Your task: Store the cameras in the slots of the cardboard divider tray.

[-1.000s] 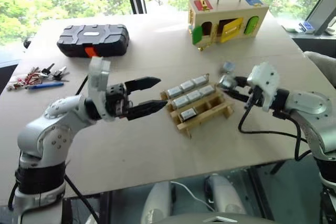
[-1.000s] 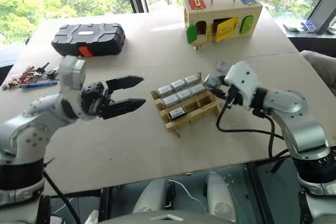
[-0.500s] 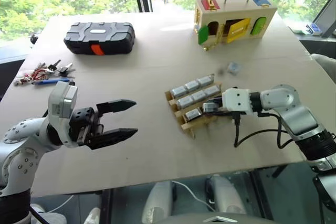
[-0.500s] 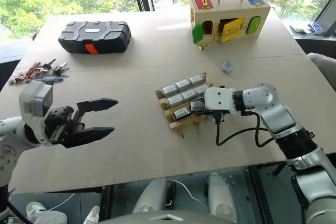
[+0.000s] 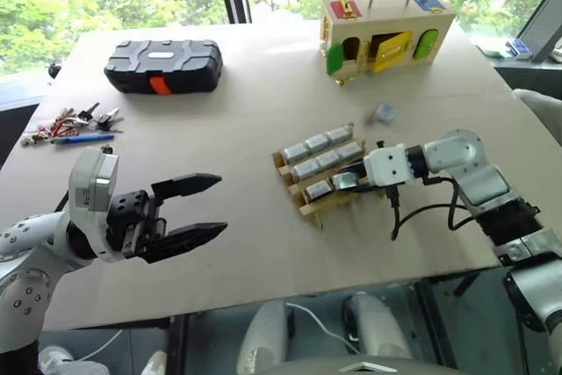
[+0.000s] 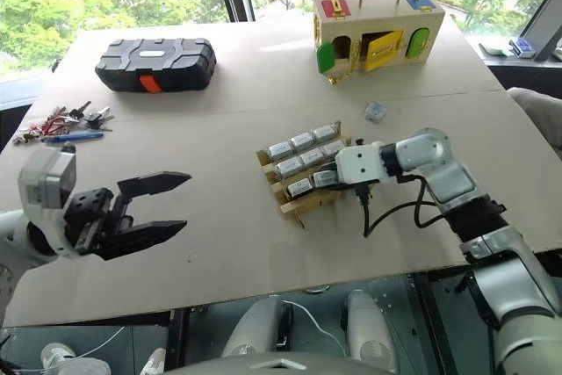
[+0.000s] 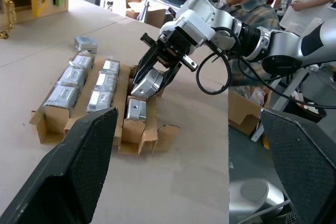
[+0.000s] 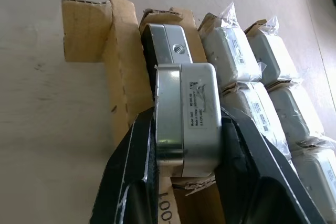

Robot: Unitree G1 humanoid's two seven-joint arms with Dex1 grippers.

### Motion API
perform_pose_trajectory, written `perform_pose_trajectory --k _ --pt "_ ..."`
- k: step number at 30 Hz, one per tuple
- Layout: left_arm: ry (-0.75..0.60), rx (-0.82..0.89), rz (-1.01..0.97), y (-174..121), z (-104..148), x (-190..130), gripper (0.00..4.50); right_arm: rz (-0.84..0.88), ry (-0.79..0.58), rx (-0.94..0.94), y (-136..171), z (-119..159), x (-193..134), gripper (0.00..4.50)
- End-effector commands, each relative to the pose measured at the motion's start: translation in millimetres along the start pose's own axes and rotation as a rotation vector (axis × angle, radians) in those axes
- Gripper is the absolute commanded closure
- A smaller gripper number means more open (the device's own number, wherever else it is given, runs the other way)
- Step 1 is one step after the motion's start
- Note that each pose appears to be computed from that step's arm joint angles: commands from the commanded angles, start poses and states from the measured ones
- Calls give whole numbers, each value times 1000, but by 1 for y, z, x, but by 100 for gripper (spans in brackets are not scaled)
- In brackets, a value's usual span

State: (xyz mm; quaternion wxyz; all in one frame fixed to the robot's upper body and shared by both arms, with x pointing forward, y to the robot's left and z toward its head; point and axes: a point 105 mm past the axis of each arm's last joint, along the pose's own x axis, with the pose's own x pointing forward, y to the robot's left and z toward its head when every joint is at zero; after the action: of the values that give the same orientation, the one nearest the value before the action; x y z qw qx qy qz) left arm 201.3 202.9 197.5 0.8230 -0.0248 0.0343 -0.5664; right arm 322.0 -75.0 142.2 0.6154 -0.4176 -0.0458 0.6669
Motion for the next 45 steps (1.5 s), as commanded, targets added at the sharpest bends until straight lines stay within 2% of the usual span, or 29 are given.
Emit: perform_pose_trajectory --k 1,12,17,23,31,39,45 --pt "-22 41 4 -6 7 -2 0 45 11 -39 5 -1 -5 348" --pt "-30 39 17 -10 7 -1 0 49 -12 -73 -3 -11 9 348" --pt "-29 40 29 -13 7 -3 0 162 -5 -43 6 -19 3 348" --pt "-31 39 38 -16 5 -2 0 203 8 -73 5 -22 1 348" --pt "-32 42 45 -17 5 -2 0 272 -38 5 13 -19 5 348" --pt "-33 47 43 -16 5 -1 0 258 -33 57 13 -24 5 348" --pt "-33 46 34 -16 4 0 0 131 -68 15 -2 -15 5 103"
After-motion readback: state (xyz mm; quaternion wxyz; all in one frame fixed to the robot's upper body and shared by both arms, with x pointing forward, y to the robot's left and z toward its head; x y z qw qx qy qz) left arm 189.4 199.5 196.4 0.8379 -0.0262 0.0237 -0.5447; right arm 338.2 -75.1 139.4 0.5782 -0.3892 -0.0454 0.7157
